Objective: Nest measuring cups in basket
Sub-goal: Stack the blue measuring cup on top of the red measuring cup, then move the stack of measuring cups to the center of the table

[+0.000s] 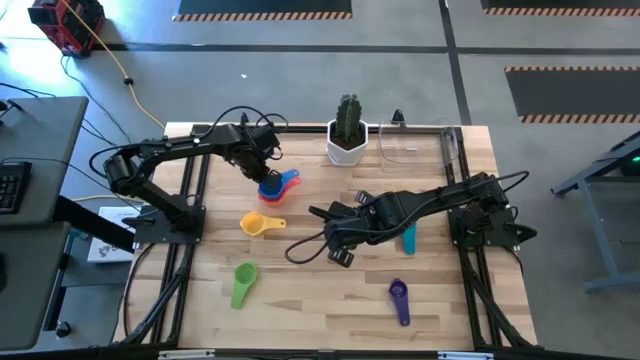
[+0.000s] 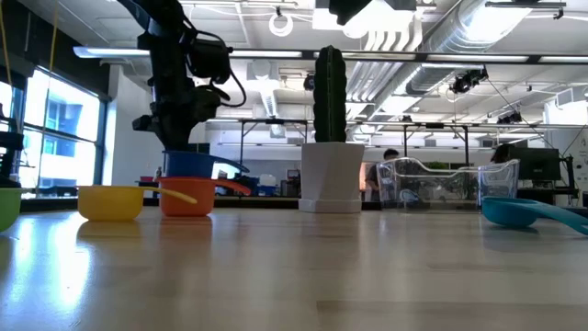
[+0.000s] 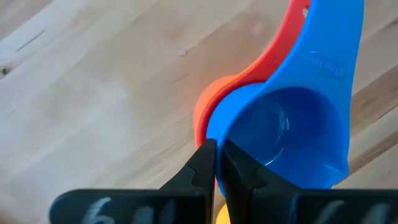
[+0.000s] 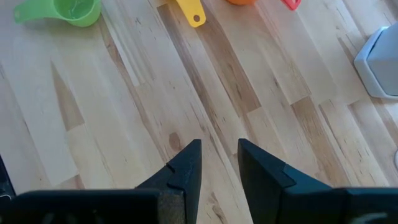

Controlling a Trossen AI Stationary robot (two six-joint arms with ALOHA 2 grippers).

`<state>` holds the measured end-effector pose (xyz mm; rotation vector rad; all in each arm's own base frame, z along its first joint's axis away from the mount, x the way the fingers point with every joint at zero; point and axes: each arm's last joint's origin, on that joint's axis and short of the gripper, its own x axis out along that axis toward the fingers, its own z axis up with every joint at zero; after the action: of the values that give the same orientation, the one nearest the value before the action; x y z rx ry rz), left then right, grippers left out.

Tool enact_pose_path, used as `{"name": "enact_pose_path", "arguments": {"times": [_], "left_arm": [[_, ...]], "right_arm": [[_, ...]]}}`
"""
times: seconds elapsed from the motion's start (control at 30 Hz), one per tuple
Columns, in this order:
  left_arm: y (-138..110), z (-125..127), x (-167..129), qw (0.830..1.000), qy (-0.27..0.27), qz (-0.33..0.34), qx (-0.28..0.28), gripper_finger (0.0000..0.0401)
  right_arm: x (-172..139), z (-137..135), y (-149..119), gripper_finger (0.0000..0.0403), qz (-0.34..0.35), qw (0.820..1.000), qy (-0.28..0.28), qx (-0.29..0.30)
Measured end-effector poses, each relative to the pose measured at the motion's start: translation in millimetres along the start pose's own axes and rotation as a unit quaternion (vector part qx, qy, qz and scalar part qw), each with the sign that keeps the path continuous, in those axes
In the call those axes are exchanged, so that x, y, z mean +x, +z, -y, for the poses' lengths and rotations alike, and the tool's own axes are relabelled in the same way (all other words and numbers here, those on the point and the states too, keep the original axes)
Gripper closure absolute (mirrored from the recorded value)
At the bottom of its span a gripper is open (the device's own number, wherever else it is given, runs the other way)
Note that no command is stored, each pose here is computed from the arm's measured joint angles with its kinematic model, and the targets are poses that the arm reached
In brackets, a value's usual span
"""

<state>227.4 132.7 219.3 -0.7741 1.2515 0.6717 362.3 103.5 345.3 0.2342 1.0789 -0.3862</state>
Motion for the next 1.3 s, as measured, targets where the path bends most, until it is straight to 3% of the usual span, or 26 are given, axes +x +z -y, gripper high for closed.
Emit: {"name": "enact_pose_path", "arguments": {"times": [0.63,0.87,1.3], "left_arm": [[0,0,0,1.0,0.001,-0.001,0.001,0.0338],[-2,-1,-2,0.999,0.004,-0.005,0.04,0.0339],[8,-21,3,0.996,0.087,0.011,0.028,0.0342]], "right_arm": [[0,0,0,0.0306,0.0,1.0,0.0,0.0],[0,0,0,0.0306,0.0,1.0,0.0,0.003],[0,0,0,0.0306,0.0,0.999,0.0,0.035]]}}
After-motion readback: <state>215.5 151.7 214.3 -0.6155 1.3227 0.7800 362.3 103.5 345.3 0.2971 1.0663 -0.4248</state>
